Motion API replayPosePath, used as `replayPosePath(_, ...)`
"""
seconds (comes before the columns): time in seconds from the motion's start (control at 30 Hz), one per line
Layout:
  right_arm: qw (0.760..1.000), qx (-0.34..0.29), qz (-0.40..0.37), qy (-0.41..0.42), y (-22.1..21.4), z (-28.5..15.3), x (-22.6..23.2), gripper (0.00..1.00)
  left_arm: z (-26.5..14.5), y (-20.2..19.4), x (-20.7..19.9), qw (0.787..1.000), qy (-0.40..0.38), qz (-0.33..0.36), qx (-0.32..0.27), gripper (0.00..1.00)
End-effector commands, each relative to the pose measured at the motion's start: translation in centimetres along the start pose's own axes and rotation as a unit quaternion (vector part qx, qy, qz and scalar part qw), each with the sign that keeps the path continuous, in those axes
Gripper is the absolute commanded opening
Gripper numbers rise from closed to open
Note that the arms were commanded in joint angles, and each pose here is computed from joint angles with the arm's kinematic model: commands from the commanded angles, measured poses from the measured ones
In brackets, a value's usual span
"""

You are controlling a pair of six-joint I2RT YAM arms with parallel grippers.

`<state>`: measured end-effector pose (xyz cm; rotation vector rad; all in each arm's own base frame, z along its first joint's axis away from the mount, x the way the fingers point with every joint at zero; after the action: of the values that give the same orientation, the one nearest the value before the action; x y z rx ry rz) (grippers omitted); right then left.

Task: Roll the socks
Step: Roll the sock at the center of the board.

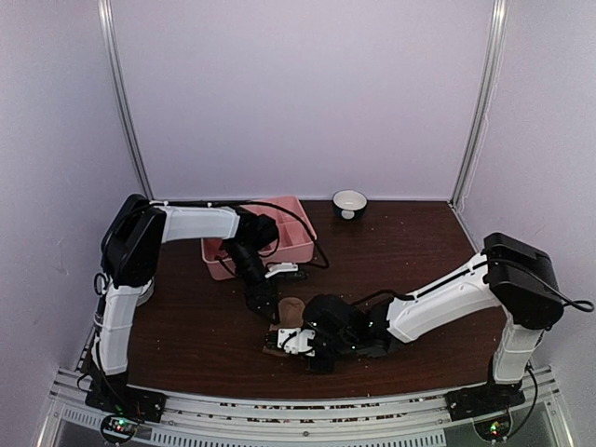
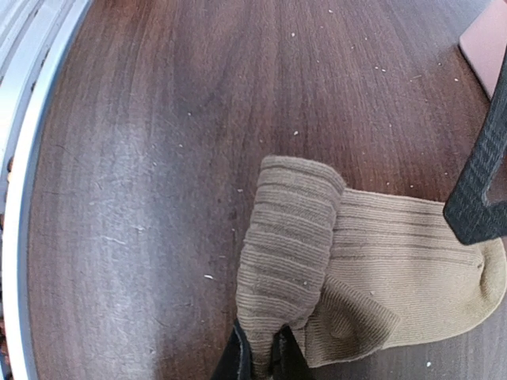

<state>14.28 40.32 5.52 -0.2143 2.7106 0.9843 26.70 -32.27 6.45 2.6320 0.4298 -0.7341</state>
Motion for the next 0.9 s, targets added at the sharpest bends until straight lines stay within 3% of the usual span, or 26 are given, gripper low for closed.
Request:
replayPosePath(0.0, 0.990, 0.088, 0.048, 0.095, -4.1, 0.5, 4.2, 0.00, 4.6, -1.6, 4.6, 0.987, 0.133, 0.022, 0.083, 0.98)
replayPosePath(0.13, 0.981, 0.116, 0.099, 0.119, -4.8, 1.0, 4.9, 0.00, 6.1, -1.4, 4.8, 0.979, 0.170, 0.040, 0.107, 0.98)
replayPosePath(0.33, 0.960, 0.136, 0.182, 0.166, -6.2, 2.2, 6.2, 0.00, 6.4, -0.9, 4.4, 0.984, 0.147, 0.038, 0.098, 0.98)
replayPosePath(0.53, 0.915, 0.122, 0.327, 0.200, -6.8, 3.1, 5.6, 0.00, 6.8, -0.8, 4.0, 0.987, 0.122, 0.041, 0.096, 0.98)
replayPosePath(0.63, 0.885, 0.146, 0.390, 0.208, -8.2, 3.7, 6.0, 0.00, 6.3, -0.3, 3.5, 0.989, 0.110, 0.045, 0.086, 0.98)
replayPosePath(0.87, 0.830, 0.215, 0.473, 0.204, -12.1, 4.3, 7.5, 0.00, 0.6, 1.3, 3.7, 0.993, 0.119, 0.025, -0.001, 0.98)
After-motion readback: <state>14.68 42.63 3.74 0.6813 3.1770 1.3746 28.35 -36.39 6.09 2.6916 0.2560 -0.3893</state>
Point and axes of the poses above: each gripper's point midway between its finger pads, its own z axis out along the fingers, its own x axis along the line the jaws close on, y = z × x, the point moved 4 cm from there along -z, back along the fingers, and after that the axes turned 8 degrees about -z, right-handed, at the moved point
